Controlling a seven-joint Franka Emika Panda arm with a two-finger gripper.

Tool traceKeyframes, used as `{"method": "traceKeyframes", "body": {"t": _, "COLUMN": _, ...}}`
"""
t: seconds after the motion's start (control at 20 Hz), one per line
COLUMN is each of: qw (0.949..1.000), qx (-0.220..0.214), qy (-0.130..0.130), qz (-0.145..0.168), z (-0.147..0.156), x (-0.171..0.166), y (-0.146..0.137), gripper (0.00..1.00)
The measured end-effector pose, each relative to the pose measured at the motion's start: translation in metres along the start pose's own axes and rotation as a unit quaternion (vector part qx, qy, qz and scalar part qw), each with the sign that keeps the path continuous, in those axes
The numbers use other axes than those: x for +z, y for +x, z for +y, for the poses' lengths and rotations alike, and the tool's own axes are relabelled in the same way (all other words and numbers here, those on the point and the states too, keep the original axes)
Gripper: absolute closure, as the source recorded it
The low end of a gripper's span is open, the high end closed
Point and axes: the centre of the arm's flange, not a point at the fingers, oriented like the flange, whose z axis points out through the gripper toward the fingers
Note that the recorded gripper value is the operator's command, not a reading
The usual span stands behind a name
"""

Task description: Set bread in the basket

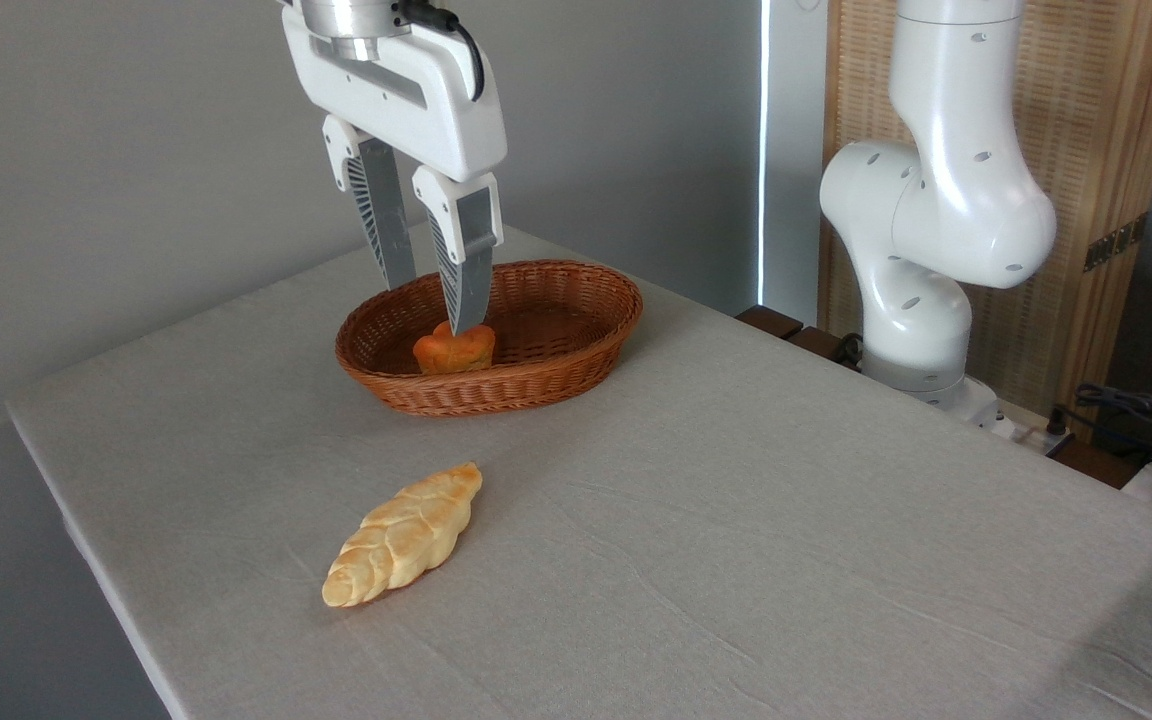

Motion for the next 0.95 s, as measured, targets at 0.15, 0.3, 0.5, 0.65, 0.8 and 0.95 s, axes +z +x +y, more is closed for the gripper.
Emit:
{"method": "traceKeyframes", "body": {"t": 0.15, "qw": 0.9999, "qx": -0.013, "qy": 0.006, "qz": -0.001, "z": -0.006, "x": -0.001, "y": 0.002, "gripper": 0.0}}
{"method": "traceKeyframes", "body": {"t": 0.3, "qw": 0.9997, "qx": -0.022, "qy": 0.014, "qz": -0.005, "z": -0.017, "x": -0.003, "y": -0.004, "gripper": 0.0}}
{"method": "traceKeyframes", "body": {"t": 0.5, "qw": 0.9991, "qx": -0.023, "qy": 0.032, "qz": -0.017, "z": -0.022, "x": -0.004, "y": -0.007, "gripper": 0.0}}
{"method": "traceKeyframes", "body": {"t": 0.65, "qw": 0.999, "qx": -0.023, "qy": 0.033, "qz": -0.018, "z": -0.022, "x": -0.005, "y": -0.007, "gripper": 0.0}}
{"method": "traceKeyframes", "body": {"t": 0.8, "qw": 0.999, "qx": -0.023, "qy": 0.033, "qz": -0.018, "z": -0.022, "x": -0.004, "y": -0.007, "gripper": 0.0}}
{"method": "traceKeyframes", "body": {"t": 0.95, "qw": 0.999, "qx": -0.023, "qy": 0.033, "qz": -0.018, "z": -0.022, "x": -0.004, "y": -0.007, "gripper": 0.0}}
